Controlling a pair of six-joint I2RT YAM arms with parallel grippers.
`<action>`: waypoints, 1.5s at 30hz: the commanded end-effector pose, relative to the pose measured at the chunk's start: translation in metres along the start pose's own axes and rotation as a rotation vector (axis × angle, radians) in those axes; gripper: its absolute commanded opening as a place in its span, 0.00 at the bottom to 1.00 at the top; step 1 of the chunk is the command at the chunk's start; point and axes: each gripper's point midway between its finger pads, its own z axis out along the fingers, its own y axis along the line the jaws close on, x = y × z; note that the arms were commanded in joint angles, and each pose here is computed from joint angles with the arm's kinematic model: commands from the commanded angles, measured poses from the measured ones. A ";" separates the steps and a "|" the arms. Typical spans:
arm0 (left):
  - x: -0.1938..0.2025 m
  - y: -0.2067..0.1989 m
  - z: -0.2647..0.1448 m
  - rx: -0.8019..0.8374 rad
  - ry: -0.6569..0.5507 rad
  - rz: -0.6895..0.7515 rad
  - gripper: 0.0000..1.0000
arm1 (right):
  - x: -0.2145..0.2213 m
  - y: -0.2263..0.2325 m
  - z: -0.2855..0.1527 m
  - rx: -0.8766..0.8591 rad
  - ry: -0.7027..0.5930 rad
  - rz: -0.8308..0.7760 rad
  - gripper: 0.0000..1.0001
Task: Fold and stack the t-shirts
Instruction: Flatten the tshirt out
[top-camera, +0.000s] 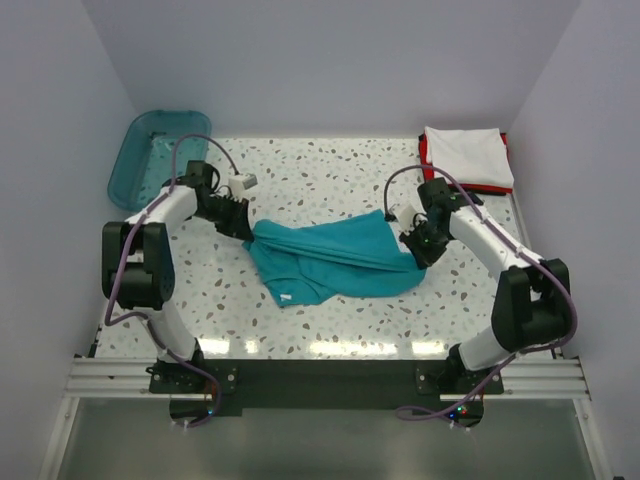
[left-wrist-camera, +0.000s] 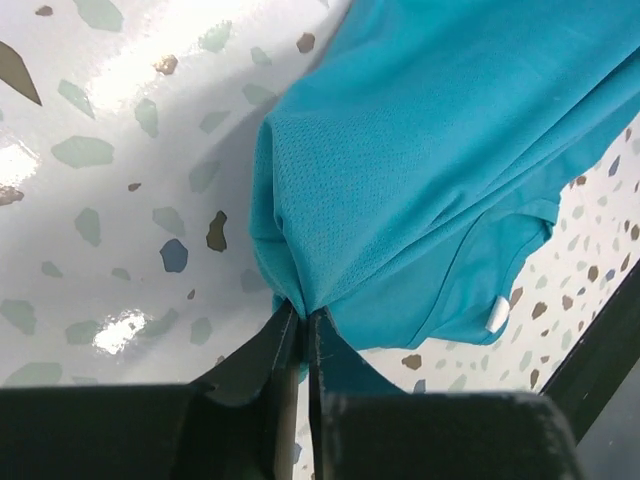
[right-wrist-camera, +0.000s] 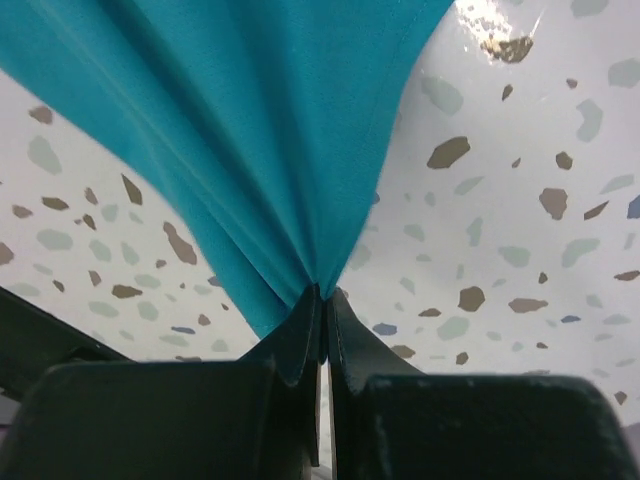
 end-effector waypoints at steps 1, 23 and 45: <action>-0.003 0.018 -0.009 -0.099 0.018 0.058 0.17 | 0.022 -0.013 -0.003 0.029 0.092 -0.044 0.00; 0.011 0.000 0.001 0.010 0.012 0.077 0.64 | -0.176 -0.089 0.032 -0.013 -0.239 -0.075 0.63; 0.008 0.001 0.048 0.020 0.038 -0.095 0.62 | -0.142 -0.062 0.108 -0.150 -0.046 -0.435 0.34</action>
